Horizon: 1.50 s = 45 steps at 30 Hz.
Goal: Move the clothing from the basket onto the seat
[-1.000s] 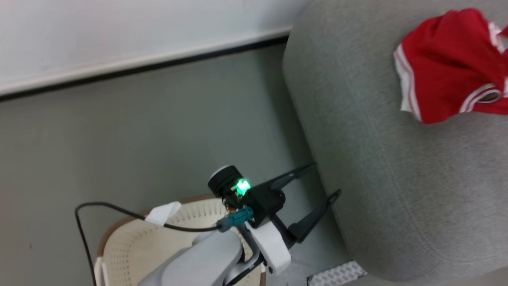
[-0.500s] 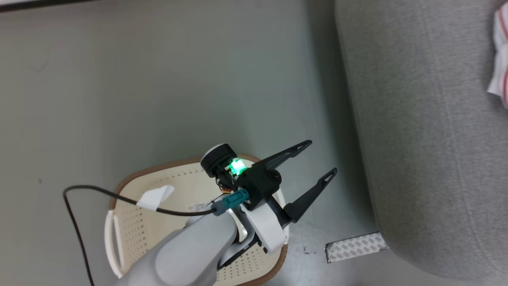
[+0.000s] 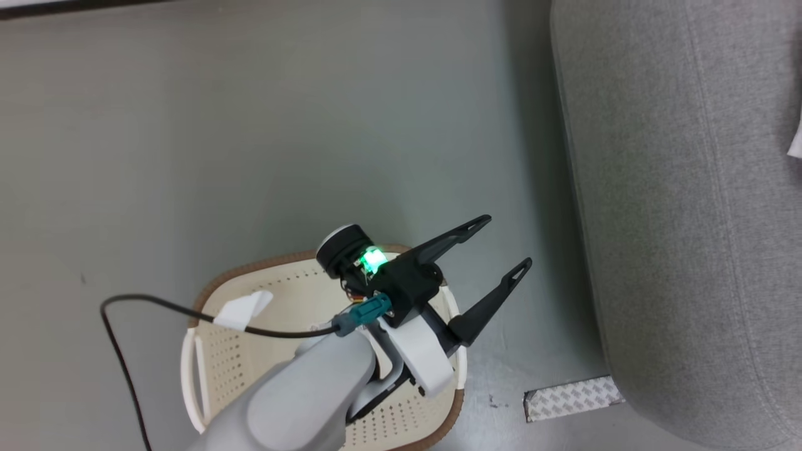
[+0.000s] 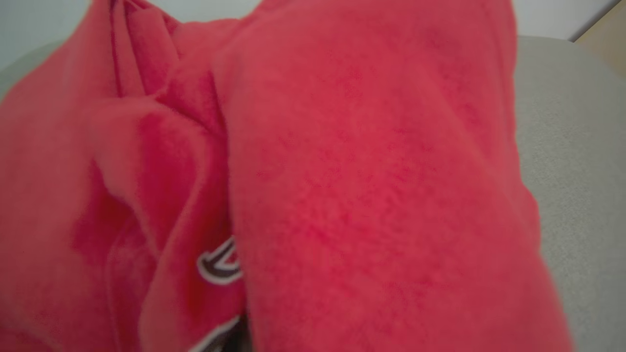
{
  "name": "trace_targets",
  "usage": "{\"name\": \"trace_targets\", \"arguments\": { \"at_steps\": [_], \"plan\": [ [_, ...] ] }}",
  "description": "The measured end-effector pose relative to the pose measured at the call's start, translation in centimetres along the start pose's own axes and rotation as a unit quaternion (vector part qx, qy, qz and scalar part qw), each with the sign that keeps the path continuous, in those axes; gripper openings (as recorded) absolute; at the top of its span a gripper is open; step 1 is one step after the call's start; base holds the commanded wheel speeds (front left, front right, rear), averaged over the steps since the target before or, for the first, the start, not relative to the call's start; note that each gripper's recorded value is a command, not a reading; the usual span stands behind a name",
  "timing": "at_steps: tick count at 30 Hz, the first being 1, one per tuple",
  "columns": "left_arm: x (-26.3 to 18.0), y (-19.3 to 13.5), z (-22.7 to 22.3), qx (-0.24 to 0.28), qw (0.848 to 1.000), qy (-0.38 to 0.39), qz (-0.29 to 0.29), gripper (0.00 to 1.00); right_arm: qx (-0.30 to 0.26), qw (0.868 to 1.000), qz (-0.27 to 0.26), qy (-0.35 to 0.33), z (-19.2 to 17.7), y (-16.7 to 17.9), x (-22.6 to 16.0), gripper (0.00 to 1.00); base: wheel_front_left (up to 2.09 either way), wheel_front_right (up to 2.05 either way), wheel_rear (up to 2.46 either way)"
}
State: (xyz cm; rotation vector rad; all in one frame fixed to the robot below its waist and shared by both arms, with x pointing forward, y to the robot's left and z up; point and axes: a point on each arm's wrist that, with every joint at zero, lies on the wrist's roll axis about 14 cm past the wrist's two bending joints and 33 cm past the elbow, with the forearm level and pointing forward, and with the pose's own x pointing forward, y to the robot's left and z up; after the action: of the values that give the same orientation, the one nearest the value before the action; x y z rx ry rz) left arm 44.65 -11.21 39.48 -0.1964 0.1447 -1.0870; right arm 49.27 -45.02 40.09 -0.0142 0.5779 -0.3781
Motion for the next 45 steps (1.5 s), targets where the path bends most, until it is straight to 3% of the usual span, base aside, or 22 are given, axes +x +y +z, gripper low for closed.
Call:
{"name": "trace_targets", "arguments": {
  "at_steps": [13, 24, 29, 34, 45],
  "plan": [
    [-1.3, -2.7, 4.0, 0.011, 1.0, -0.018, 0.015, 1.0, -0.013, 0.999, 0.016, 0.037, -1.2, -1.1, -5.5, 1.0, 0.0, 0.0, 0.0],
    [-3.8, -4.4, 9.1, 0.035, 0.996, -0.06, 0.058, 1.0, -0.013, 0.996, 0.045, -0.079, 3.0, -2.7, -13.2, 1.0, 0.0, 0.0, 0.0],
    [-5.5, -4.1, 11.1, 0.047, 0.992, -0.08, 0.09, 1.0, 0.013, 0.983, 0.082, -0.164, 4.9, -0.7, -16.0, 1.0, 0.0, 0.0, 0.0],
    [-8.0, -2.4, 13.1, 0.057, 0.983, -0.104, 0.142, 1.0, 0.062, 0.953, 0.159, -0.25, 7.1, 4.8, -18.6, 1.0, 0.0, 0.0, 0.0],
    [-15.5, 1.7, 15.4, 0.074, 0.949, -0.139, 0.275, 1.0, 0.092, 0.914, 0.256, -0.3, 6.6, 12.5, -22.5, 1.0, 0.0, 0.0, 0.0]
  ]
}}
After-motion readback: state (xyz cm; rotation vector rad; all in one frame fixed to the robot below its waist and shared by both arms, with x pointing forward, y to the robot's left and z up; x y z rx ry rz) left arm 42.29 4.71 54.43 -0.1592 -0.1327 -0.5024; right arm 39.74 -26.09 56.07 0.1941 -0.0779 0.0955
